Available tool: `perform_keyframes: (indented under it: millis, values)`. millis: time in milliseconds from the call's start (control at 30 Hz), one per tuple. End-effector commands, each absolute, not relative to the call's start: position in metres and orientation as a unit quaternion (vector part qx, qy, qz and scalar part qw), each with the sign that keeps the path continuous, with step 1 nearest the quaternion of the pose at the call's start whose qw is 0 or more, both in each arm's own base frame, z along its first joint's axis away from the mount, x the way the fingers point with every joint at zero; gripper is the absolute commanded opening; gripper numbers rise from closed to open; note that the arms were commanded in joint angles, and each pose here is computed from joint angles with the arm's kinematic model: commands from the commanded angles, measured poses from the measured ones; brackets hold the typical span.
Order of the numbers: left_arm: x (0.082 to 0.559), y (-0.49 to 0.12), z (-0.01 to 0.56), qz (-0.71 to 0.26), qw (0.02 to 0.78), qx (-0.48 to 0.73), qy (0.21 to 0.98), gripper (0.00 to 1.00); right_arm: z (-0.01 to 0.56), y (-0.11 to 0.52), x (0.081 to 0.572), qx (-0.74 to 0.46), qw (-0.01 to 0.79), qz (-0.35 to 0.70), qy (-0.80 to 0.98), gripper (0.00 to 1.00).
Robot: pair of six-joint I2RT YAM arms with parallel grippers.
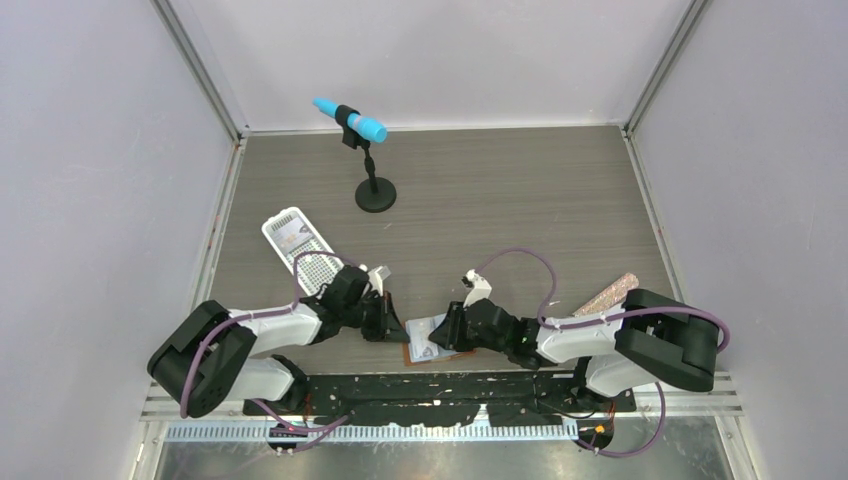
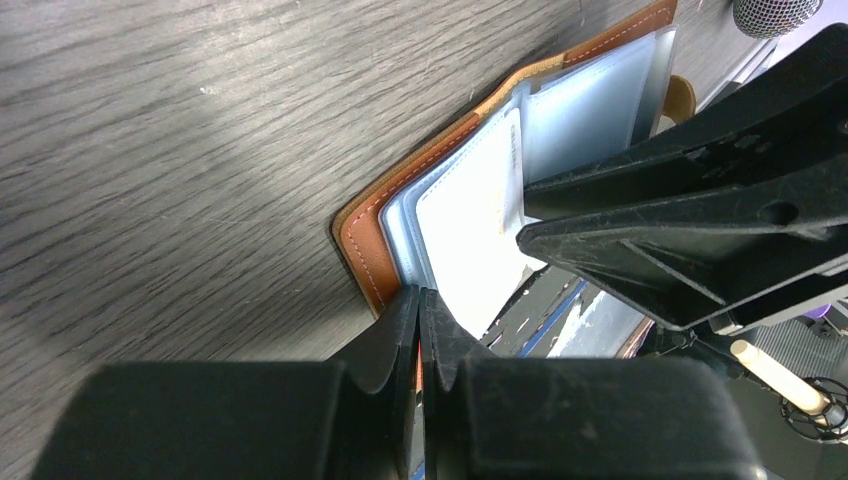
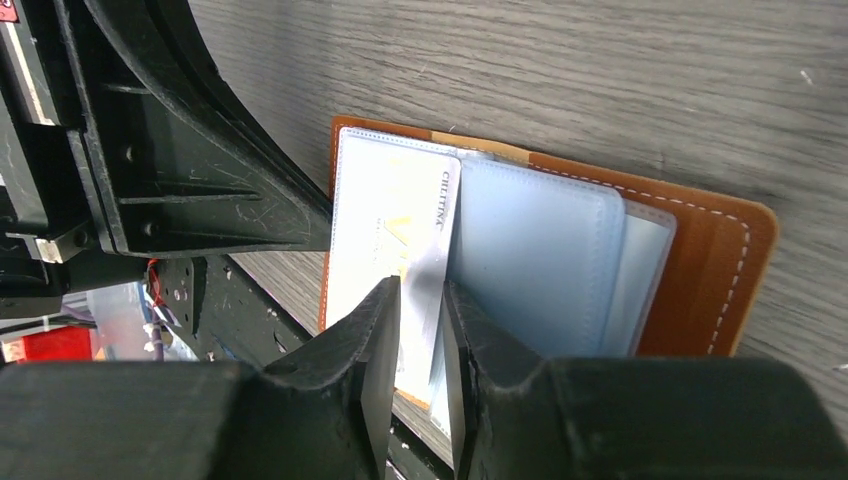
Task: Take the credit cards out of the card holder
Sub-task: Remove the credit card from the card holder.
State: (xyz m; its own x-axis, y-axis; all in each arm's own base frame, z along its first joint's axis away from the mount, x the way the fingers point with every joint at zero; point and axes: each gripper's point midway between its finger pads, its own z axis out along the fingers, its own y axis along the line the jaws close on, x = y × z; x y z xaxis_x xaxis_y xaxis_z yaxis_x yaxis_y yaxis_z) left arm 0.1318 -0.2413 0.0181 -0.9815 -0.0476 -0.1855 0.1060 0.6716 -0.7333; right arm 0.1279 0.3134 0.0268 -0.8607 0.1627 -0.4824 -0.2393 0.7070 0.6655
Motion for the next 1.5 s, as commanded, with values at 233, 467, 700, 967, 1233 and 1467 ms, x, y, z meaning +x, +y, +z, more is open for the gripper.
perform_keyframes:
  millis: [233, 467, 700, 967, 1233, 1467]
  values:
    - [0.131, -0.234, 0.001, -0.366, 0.101, 0.024, 0.925, 0.06, 0.038, 0.312, 0.132, -0.005, 0.279, 0.423, 0.862, 0.06]
    - [0.131, -0.23, -0.007, -0.346, 0.095, 0.024, 0.933, 0.06, 0.051, 0.306, 0.135, -0.002, 0.294, 0.435, 0.851, 0.05]
    - [0.13, -0.228, -0.011, -0.339, 0.089, 0.024, 0.936, 0.05, 0.056, 0.295, 0.136, 0.0, 0.303, 0.426, 0.853, 0.05]
    - [0.132, -0.235, -0.005, -0.357, 0.094, 0.028, 0.929, 0.05, 0.058, 0.284, 0.137, 0.007, 0.308, 0.42, 0.853, 0.05]
    - [0.135, -0.239, -0.002, -0.362, 0.093, 0.034, 0.927, 0.05, 0.063, 0.272, 0.141, 0.011, 0.323, 0.402, 0.857, 0.05]
    - [0.135, -0.242, 0.005, -0.372, 0.094, 0.038, 0.922, 0.06, 0.07, 0.262, 0.143, 0.007, 0.333, 0.394, 0.857, 0.05]
